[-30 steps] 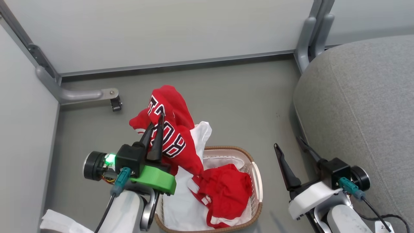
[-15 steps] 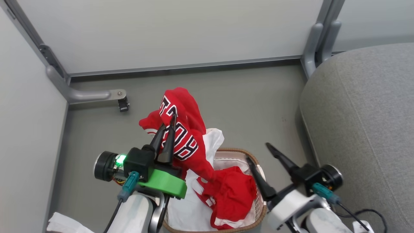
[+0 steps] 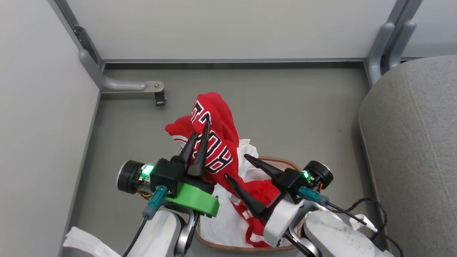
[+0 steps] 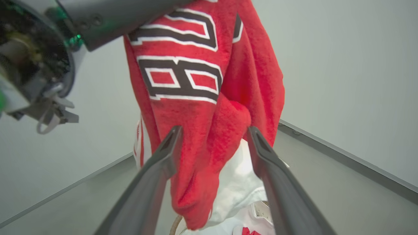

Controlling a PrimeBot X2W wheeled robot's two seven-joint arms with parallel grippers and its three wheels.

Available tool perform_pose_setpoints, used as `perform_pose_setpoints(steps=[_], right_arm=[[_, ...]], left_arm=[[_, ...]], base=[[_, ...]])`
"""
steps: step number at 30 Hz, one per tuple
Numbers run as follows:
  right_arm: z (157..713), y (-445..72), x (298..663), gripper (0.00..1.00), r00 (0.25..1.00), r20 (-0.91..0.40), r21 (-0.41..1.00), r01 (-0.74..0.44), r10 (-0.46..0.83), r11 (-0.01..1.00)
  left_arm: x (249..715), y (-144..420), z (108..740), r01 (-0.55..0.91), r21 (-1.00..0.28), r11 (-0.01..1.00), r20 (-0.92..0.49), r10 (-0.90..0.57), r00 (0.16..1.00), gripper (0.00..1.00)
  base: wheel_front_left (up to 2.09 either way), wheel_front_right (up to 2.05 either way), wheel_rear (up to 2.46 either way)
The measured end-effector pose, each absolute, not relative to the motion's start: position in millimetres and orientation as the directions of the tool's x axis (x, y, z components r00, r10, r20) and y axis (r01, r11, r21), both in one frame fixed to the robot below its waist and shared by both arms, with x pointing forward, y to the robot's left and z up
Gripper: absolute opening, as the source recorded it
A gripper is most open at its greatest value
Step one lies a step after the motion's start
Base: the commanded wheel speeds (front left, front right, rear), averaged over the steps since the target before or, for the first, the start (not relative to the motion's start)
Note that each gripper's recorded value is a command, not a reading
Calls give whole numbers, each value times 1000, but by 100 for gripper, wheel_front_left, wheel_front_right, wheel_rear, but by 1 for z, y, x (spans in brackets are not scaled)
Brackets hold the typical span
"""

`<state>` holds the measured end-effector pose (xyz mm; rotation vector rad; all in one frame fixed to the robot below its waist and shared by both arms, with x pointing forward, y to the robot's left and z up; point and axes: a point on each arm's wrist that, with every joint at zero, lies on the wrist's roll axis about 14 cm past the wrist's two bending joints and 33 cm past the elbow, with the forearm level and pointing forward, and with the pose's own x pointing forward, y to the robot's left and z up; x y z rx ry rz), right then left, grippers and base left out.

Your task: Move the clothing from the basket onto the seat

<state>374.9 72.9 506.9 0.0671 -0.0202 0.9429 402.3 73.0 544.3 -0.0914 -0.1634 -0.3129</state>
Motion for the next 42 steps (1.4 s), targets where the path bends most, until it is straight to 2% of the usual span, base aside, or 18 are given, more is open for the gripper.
perform_pose_setpoints(steps=[10,14,15,16,17,19,30,31,32,33,34,42], right_arm=[[502,119,367,100,465,24,52,-885,885,463],[502,129,368,100,449,26,72,-892,893,446],[502,130,369,97,448,27,73,-893,894,445],[503,132,370,79,446,29,73,-894,895,443],[503,133,370,46,444,31,75,-895,896,440],[503,134,371,0,445,31,80,-894,895,441],[508,114,390,0,526,52,89,-849,849,521],[509,109,391,0,544,56,100,-838,837,537],[510,106,393,0,556,61,106,-829,829,549],[510,101,394,0,569,64,108,-821,820,561],[510,96,394,0,581,66,110,-812,811,573],[516,52,406,0,681,91,100,-733,727,673]], left_arm=[[401,81,542,289,-83,954,162,-273,948,0],[400,82,541,282,-86,956,158,-267,951,0],[399,83,541,280,-86,956,158,-264,951,0],[399,84,541,277,-89,957,158,-261,952,0],[399,84,541,274,-90,958,156,-258,953,0],[399,85,539,272,-97,957,153,-256,954,0],[401,79,534,285,-83,955,140,-272,952,0],[400,78,533,288,-80,954,137,-276,951,13],[400,77,534,290,-79,954,138,-277,951,46],[400,77,534,291,-75,954,140,-279,950,89],[400,75,533,295,-71,953,139,-283,949,100],[403,59,527,346,-30,938,129,-340,932,100]], base=[[0,0,0],[0,0,0],[0,0,0],[0,0,0],[0,0,0],[0,0,0],[0,0,0],[0,0,0],[0,0,0],[0,0,0],[0,0,0],[0,0,0]])
